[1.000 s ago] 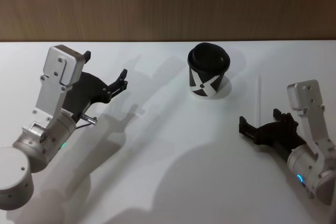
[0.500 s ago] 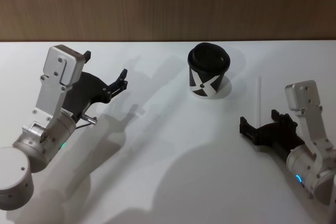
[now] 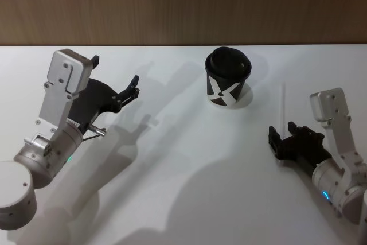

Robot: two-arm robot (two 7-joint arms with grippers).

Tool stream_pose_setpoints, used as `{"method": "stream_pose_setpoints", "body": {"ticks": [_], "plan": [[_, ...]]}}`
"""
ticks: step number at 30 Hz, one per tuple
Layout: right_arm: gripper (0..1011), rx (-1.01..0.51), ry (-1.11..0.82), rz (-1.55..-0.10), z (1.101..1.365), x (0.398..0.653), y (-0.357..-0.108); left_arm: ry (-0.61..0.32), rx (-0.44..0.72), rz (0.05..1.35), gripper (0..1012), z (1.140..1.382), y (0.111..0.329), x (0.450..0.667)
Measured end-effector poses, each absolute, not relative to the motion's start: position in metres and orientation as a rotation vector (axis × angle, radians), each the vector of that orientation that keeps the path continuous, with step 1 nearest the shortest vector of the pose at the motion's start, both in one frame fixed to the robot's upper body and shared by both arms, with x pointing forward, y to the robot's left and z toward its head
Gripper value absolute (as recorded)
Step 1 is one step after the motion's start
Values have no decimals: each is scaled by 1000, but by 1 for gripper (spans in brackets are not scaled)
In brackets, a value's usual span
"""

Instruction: Pick up the straw with one hand, pass it to the other hand, and insert it into the cup.

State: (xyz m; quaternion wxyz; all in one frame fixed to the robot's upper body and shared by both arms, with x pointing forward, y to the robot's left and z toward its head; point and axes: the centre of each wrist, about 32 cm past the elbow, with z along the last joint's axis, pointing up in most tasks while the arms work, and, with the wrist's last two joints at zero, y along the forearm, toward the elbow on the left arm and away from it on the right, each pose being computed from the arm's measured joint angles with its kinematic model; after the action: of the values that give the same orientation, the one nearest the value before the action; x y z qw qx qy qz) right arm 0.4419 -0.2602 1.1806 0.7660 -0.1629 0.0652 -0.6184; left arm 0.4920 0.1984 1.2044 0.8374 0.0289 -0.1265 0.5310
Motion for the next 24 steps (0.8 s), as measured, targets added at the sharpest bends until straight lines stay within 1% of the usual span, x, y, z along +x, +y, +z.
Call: {"method": "stream_pose_setpoints", "body": {"ticks": [1, 3, 6, 7, 8, 9, 10, 12, 13, 14, 16, 24], "plan": [[455, -354, 142, -1343, 1181, 442, -260, -268, 61, 1124, 1003, 1204, 198, 492], [415, -355, 142, -1343, 1180, 442, -260, -268, 61, 1124, 1003, 1204, 198, 492], [299, -356, 142, -1343, 1180, 442, -260, -268, 61, 1124, 1003, 1204, 198, 492], [274, -356, 142, -1343, 1180, 442, -260, -268, 61, 1124, 1003, 1204, 198, 492], [215, -357, 142, -1343, 1180, 442, -260, -268, 61, 1124, 1003, 1204, 198, 492], [215, -357, 142, -1343, 1180, 442, -260, -268, 61, 1124, 1003, 1204, 198, 492], [179, -357, 142, -1343, 1180, 442, -260, -268, 61, 1124, 1003, 1204, 198, 492], [141, -358, 142, -1344, 1180, 442, -260, -268, 61, 1124, 1003, 1204, 198, 492], [91, -358, 142, -1344, 1180, 442, -260, -268, 61, 1124, 1003, 1204, 198, 492], [91, -358, 142, -1344, 1180, 442, -260, -268, 61, 1124, 1003, 1204, 198, 492], [52, -358, 141, -1344, 1180, 442, -260, -268, 61, 1124, 1003, 1204, 198, 492], [7, -358, 141, -1344, 1180, 442, -260, -268, 61, 1124, 1003, 1204, 198, 492]]}}
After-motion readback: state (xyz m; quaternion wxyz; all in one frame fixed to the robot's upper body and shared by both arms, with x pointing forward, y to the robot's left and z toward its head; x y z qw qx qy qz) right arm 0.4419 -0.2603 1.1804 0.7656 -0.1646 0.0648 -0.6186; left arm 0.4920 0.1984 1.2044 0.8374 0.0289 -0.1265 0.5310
